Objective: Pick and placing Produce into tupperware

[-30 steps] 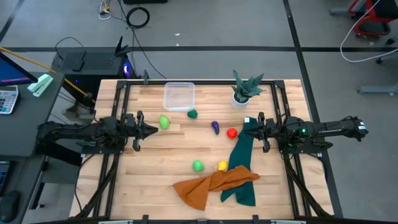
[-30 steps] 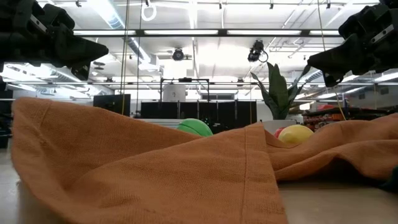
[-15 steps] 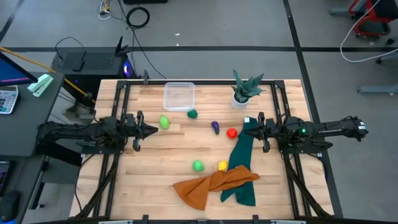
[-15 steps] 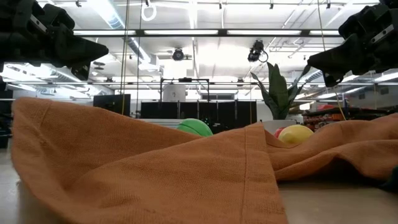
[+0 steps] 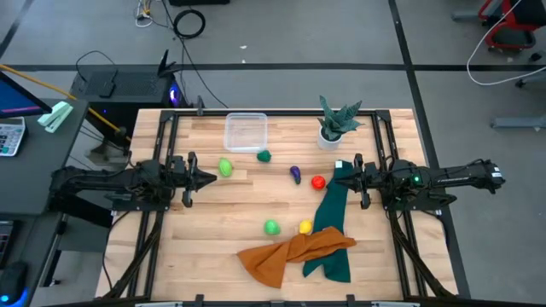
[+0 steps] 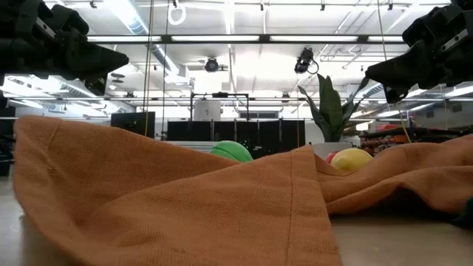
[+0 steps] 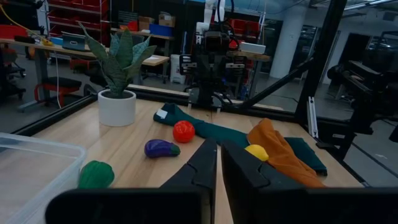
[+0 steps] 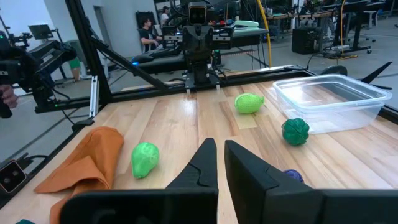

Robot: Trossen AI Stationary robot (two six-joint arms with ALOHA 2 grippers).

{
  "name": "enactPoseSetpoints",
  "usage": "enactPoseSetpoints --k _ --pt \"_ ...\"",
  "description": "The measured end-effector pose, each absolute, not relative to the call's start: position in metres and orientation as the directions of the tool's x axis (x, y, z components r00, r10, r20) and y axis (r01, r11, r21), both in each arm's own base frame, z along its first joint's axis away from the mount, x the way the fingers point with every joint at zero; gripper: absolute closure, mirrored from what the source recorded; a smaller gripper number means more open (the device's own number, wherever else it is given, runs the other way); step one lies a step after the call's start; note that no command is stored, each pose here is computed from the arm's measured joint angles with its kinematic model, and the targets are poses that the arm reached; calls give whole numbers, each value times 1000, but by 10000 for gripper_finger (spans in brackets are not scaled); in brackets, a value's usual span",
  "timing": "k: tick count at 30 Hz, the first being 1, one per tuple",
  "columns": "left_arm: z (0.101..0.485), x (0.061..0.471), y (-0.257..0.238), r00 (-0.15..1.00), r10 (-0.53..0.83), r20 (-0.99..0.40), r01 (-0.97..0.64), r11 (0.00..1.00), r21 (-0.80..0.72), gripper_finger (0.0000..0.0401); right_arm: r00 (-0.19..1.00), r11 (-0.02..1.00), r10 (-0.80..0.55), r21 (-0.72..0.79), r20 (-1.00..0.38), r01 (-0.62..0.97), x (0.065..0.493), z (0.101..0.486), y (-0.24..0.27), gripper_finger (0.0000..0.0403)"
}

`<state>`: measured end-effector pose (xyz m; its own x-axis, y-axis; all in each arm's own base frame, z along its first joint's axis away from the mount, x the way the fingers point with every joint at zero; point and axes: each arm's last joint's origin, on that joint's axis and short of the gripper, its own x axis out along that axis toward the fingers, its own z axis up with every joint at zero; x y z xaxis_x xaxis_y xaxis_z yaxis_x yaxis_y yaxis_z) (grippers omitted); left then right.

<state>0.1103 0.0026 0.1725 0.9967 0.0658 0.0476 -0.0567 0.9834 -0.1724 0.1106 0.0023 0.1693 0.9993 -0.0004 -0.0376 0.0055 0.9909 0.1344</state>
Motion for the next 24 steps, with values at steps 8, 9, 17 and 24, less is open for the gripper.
enactPoseSetpoints --k 8,9,17,24 --pt "172 110 3 997 66 47 -57 983 -172 362 999 991 -1 135 -38 6 111 169 2 402" --pt "172 110 3 997 66 47 -57 983 -173 361 999 991 -1 135 -38 6 111 169 2 402" --pt "173 110 3 997 66 50 -56 983 -173 370 999 991 0 135 -38 6 111 169 2 402" --pt "173 110 3 996 66 53 -56 983 -173 369 999 991 0 135 -38 6 111 169 2 402"
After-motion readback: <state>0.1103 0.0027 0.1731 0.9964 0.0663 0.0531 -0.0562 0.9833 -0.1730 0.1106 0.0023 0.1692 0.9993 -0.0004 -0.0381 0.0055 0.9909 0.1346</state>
